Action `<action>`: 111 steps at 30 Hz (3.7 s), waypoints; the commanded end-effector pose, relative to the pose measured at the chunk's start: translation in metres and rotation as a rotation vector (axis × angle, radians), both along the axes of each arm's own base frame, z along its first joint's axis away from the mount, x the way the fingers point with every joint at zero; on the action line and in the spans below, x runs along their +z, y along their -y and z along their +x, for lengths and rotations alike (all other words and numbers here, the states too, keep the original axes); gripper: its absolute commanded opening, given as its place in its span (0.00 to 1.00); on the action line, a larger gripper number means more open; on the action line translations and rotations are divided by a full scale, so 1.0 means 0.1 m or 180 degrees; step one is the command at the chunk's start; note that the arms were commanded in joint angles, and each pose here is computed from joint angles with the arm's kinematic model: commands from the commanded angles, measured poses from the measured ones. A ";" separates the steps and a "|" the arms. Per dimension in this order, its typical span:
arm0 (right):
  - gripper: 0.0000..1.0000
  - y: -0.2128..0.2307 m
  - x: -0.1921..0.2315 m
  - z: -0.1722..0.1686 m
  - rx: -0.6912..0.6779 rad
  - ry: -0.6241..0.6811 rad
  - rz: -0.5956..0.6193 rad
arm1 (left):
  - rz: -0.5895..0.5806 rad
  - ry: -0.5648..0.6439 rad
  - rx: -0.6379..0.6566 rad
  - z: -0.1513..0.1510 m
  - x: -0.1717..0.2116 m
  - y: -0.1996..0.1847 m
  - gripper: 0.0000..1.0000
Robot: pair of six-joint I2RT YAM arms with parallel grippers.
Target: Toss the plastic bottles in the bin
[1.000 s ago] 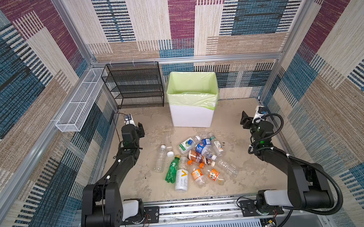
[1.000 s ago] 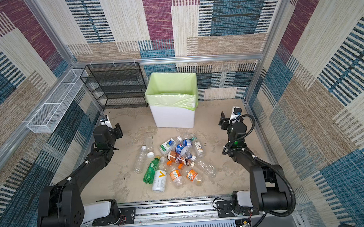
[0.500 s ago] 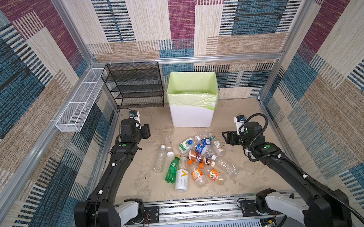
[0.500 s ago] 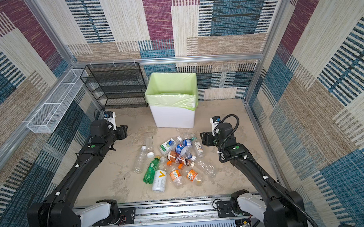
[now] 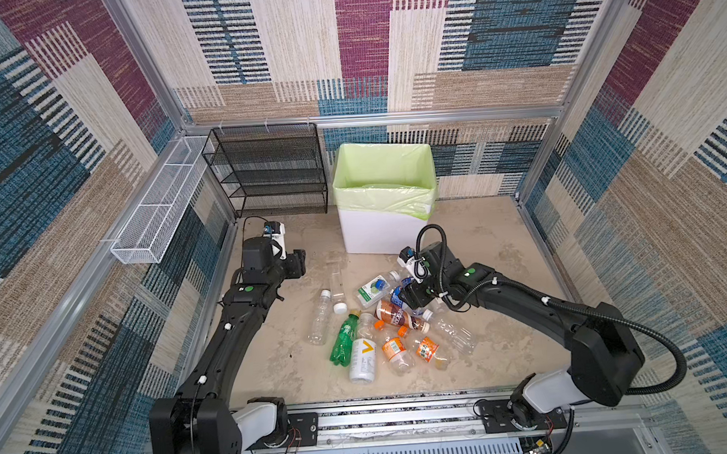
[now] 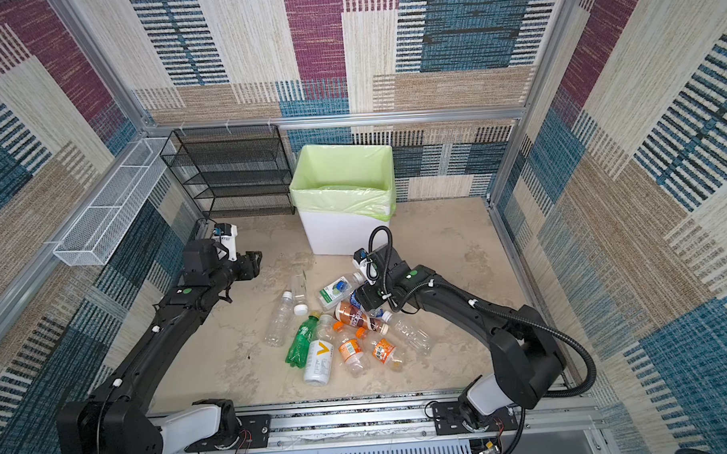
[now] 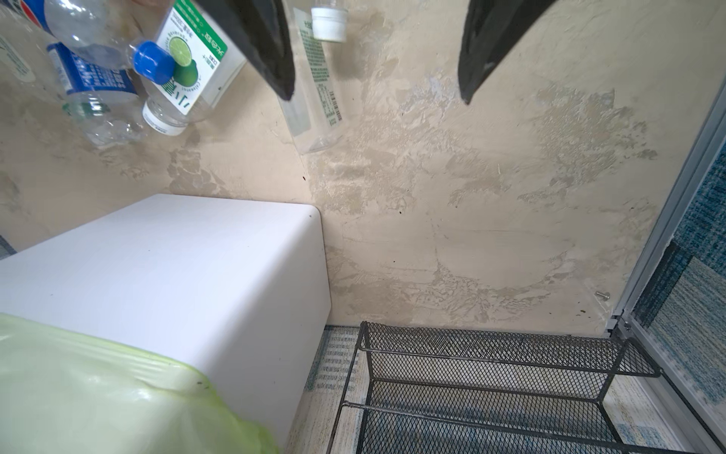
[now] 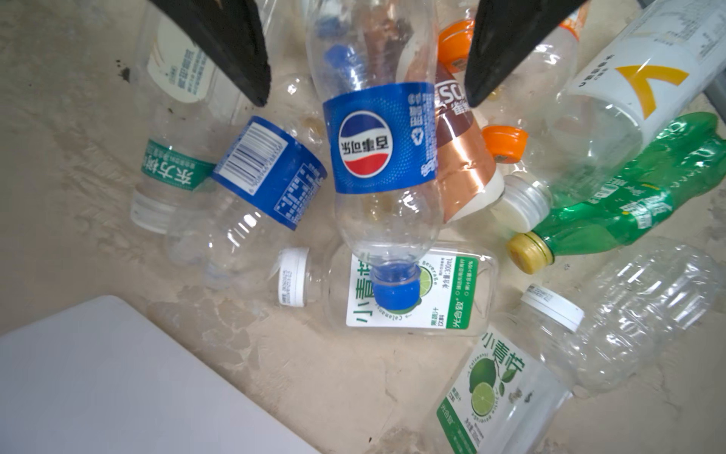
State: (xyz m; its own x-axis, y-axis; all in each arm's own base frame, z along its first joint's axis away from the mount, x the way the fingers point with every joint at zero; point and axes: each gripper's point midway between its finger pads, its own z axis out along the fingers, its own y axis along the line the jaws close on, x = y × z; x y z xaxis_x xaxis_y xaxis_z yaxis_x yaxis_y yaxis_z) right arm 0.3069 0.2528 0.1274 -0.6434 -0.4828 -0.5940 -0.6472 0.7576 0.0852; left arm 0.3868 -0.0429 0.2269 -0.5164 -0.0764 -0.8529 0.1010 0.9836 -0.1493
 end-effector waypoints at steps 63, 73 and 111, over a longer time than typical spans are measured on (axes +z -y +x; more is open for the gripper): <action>0.47 0.44 4.14 1.37 -0.1137 0.3454 0.1305 | -0.0544 -0.0120 0.0058 -0.13 -0.07 0.28 0.69; 0.99 0.53 4.19 1.58 -0.1332 0.3307 0.1251 | -0.0435 -0.0241 -0.0106 -0.19 -0.13 0.56 0.81; 0.97 1.93 1.78 0.53 -0.2553 0.1963 0.0881 | 0.0165 -0.1559 0.0000 0.34 -1.50 1.12 0.42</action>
State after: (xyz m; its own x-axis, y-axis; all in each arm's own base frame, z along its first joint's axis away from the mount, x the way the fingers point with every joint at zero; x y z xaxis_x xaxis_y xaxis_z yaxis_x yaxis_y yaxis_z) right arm 0.3598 0.0606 0.3024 -0.2801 0.1381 -0.9500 0.0383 0.9904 0.1326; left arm 0.4173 -0.1535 0.0679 -0.8699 -0.0158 -0.4930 0.0449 0.9928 -0.1110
